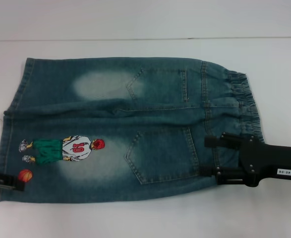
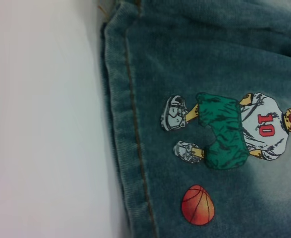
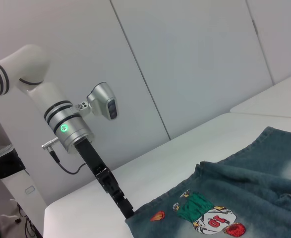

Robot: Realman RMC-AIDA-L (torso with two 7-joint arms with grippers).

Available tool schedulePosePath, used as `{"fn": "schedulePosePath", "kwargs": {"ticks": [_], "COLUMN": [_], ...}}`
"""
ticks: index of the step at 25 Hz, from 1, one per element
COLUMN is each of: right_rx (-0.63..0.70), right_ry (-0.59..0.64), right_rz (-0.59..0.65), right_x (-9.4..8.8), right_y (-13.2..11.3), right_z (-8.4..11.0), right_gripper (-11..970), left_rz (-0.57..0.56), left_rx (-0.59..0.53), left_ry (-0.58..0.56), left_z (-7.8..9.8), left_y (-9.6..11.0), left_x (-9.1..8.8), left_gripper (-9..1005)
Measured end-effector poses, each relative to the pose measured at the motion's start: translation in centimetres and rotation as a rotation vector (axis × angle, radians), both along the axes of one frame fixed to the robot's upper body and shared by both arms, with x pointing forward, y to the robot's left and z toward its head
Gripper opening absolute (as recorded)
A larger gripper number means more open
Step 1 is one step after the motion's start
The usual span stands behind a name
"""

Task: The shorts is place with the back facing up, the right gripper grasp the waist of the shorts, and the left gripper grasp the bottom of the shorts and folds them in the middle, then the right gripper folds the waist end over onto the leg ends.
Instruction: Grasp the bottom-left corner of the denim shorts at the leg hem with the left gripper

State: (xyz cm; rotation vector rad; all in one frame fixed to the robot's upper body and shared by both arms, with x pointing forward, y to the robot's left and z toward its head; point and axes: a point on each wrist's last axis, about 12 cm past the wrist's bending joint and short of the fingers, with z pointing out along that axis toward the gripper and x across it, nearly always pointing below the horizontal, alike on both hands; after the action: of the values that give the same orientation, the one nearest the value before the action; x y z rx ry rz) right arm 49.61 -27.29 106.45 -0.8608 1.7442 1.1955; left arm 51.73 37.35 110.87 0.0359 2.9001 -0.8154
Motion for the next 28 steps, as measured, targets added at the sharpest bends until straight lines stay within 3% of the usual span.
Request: {"fn": "schedulePosePath", "kwargs": {"ticks": [8, 28], "right_rx": [-0.001, -0.013], "right_ry": [-0.003, -0.007], "right_rz": [-0.001, -0.015], "right_x": [0.03, 0.15], "right_y": [-0.04, -0.14], "right_z": [0.02, -0.12], "right_gripper": [870, 861], "left_rz": [0.011, 0.015], "left_rx": [0.014, 0.023], "left_ry": [0.004, 0.013], "left_z": [0.47, -0.42], "left_y": [0.72, 0.66], "left_x": [-0.07, -0.15], "left_gripper": [933, 933]}}
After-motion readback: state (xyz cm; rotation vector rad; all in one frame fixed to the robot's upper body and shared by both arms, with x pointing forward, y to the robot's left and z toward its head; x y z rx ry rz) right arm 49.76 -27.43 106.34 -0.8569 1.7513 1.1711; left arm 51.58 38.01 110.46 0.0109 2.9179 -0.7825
